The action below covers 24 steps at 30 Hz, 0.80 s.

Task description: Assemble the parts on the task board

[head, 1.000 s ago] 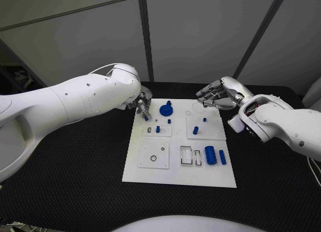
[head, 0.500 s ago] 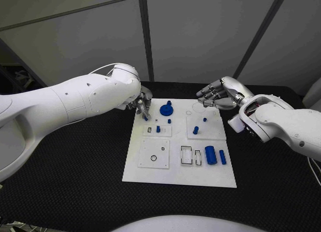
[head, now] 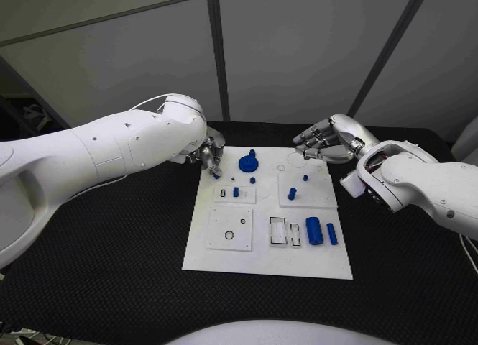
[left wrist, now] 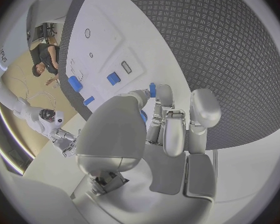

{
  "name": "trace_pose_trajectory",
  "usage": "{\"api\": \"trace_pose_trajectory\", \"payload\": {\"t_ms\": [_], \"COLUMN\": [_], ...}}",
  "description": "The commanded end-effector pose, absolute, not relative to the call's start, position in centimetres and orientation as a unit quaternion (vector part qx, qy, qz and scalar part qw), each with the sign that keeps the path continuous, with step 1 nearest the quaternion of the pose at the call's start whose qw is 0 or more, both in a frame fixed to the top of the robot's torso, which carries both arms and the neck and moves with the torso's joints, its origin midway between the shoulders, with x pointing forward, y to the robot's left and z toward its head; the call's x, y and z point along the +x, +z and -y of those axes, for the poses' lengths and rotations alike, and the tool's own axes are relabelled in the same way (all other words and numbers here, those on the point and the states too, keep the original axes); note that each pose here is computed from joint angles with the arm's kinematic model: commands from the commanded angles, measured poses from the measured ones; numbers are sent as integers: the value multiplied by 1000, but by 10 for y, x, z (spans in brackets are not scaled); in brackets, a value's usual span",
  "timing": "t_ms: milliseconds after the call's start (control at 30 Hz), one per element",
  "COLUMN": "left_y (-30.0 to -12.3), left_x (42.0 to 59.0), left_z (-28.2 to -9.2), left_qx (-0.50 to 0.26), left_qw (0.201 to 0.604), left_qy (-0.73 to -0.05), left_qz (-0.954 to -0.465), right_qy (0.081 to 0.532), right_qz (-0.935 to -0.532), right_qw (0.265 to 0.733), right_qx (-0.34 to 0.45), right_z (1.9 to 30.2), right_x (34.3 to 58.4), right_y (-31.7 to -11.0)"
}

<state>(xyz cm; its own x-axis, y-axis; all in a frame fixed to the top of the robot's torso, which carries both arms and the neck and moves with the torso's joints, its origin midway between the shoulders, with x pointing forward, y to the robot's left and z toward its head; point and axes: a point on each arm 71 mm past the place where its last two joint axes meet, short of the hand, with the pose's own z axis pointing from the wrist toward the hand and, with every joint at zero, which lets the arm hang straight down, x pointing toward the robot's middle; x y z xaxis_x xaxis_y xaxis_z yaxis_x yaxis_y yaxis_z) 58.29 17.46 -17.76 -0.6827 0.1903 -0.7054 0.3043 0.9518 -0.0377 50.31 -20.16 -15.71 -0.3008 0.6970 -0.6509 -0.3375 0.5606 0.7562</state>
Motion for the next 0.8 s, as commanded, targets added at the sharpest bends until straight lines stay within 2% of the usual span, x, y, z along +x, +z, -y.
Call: {"api": "trace_pose_trajectory", "payload": {"t_ms": [33, 433, 800], "left_y": [-173, -165, -167], "left_x": [582, 567, 536], "left_z": [-175, -198, -224], "left_qx": [123, 7, -135], "left_qw": [395, 406, 450], "left_qy": [-113, -192, -179], "left_qz": [-903, -893, -865], "right_qy": [451, 448, 444], "right_qz": [-669, -669, -669], "right_qw": [576, 578, 580], "right_qx": [133, 136, 136], "right_z": [202, 206, 209], "right_x": [503, 504, 503], "right_y": [-156, -156, -156]}}
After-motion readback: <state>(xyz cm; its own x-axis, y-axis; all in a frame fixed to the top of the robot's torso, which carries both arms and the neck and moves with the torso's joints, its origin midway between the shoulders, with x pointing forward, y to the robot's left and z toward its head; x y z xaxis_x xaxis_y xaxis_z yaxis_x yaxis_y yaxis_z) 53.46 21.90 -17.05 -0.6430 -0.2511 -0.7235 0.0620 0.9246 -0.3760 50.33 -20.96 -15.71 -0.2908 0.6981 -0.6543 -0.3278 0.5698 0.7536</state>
